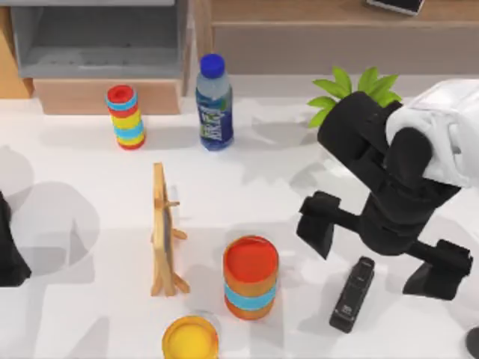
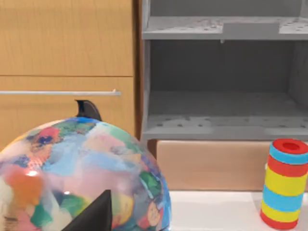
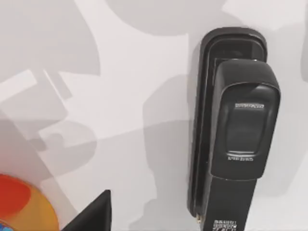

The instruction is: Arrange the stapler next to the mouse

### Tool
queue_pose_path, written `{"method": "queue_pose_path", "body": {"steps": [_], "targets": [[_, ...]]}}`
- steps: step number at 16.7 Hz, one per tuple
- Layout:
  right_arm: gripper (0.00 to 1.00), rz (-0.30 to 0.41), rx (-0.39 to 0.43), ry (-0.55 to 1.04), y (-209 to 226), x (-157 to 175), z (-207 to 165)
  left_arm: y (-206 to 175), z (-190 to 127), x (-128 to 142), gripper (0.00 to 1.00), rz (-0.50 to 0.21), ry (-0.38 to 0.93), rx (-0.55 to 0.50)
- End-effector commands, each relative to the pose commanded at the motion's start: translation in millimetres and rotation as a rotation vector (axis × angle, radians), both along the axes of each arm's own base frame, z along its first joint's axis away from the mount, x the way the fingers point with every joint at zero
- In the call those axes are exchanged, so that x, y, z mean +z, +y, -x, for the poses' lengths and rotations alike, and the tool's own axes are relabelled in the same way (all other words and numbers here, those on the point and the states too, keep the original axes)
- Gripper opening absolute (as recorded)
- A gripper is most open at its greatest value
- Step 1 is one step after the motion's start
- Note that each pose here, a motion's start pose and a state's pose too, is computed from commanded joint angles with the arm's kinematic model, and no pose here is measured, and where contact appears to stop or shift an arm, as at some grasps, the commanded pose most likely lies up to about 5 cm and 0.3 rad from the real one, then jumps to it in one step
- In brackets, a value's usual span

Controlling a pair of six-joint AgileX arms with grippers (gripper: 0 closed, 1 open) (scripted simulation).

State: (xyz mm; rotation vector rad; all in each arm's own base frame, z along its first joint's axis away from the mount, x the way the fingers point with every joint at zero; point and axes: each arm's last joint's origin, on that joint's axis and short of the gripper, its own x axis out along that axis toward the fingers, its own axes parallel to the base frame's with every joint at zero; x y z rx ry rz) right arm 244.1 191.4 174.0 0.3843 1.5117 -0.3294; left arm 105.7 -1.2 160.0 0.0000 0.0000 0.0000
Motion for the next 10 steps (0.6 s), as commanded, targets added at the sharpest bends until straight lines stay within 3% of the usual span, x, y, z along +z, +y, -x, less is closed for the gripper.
{"method": "queue_pose_path", "body": {"steps": [10], "targets": [[1.0, 0.025, -0.023, 0.033, 2.8, -16.6, -5.4, 0.0, 0.0, 0.0, 1.0, 0.0, 0.0, 0.0]]}}
